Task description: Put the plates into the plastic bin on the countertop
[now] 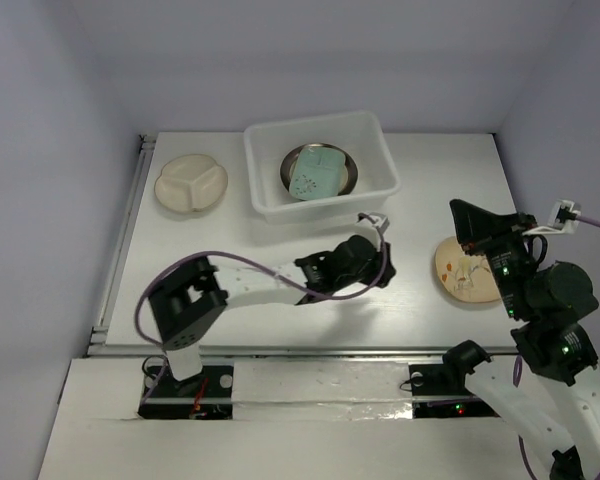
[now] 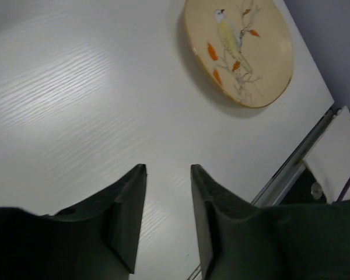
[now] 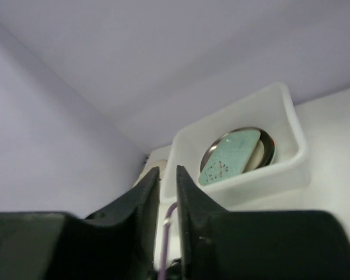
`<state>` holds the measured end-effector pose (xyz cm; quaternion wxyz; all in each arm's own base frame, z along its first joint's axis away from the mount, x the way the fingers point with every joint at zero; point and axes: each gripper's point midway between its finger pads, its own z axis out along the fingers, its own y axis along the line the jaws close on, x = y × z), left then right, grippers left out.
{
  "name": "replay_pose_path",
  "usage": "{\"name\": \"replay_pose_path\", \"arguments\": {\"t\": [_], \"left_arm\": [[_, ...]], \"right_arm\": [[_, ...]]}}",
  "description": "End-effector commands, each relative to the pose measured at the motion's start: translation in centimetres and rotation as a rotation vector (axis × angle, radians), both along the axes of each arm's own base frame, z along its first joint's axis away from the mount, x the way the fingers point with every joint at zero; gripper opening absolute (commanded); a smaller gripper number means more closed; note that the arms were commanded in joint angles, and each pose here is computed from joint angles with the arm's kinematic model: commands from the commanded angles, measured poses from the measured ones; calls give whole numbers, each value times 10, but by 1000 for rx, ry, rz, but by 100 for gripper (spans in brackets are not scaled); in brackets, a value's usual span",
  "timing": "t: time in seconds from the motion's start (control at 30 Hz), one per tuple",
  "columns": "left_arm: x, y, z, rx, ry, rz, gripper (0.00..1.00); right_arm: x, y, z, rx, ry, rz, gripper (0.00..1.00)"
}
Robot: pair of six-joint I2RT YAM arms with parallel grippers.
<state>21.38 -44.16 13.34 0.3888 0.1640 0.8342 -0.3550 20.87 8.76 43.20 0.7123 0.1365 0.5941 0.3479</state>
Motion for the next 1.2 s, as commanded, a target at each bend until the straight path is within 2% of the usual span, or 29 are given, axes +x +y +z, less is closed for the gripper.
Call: {"name": "replay_pose_path", "arguments": {"t": [0.0,0.03,0.07,0.1,0.17,0.2,0.27,0.3,0.37,0.4,0.43,0.5,0.57,0.6,0.67,0.7,0.77,0.87,0.9,0.93,1.0,1.07,1.1,1.13,1.17], "left_arm": [[7,-60,34,-140,-6,-62,35],[5,-73,5,-101,35,-71,38],[5,-80,-6,-84,58,-79,40],[11,-94,5,-110,55,-77,44],[13,-106,-30,-56,105,-75,48],[19,-118,-20,-77,98,-73,50],[21,-126,-56,-13,145,-68,51],[26,-138,-45,-39,140,-69,53],[21,-149,-73,-17,195,-94,56],[24,-160,-62,-47,192,-103,57],[24,-164,-81,-25,212,-102,57],[26,-176,-78,-47,229,-104,57],[28,-181,-100,-32,256,-88,55],[32,-188,-94,-58,263,-75,53],[33,-190,-117,-31,290,-55,49],[37,-198,-109,-52,284,-55,46],[39,-199,-129,-29,306,-34,43],[47,-204,-133,-66,323,-8,23],[46,-202,-138,-67,330,-3,8],[46,-202,-136,-74,331,-2,0],[51,-192,-141,-71,323,19,0],[52,-195,-97,-164,271,-3,0],[45,-178,-113,-130,278,-4,0],[55,-171,-71,-195,225,19,0],[55,-165,-53,-226,199,22,0]], "right_arm": [[-12,-2,-16,-26,42,23,24],[-18,-4,-16,-23,37,30,32],[-21,-2,-17,-25,34,43,36],[-23,-2,-19,-28,37,51,38],[-27,0,-23,-30,39,69,41],[-27,2,-27,-34,45,77,44],[-28,3,-30,-33,43,87,44],[-30,2,-30,-31,38,88,44],[-31,3,-33,-34,40,96,45],[-32,4,-34,-37,37,103,45],[-31,5,-36,-38,39,104,45],[-32,7,-38,-42,41,115,45],[-31,7,-42,-42,43,115,45],[-31,6,-43,-41,42,110,45],[-33,5,-44,-35,37,108,44],[-34,5,-43,-33,33,111,44],[-36,4,-42,-27,27,111,44],[-38,4,-40,-26,17,115,44],[-39,5,-39,-25,14,123,44],[-39,6,-39,-25,12,128,44],[-40,6,-39,-27,12,134,44],[-40,5,-40,-25,15,128,44],[-39,5,-40,-27,15,124,44],[-39,5,-40,-28,13,124,44],[-38,5,-40,-27,13,121,44]]}}
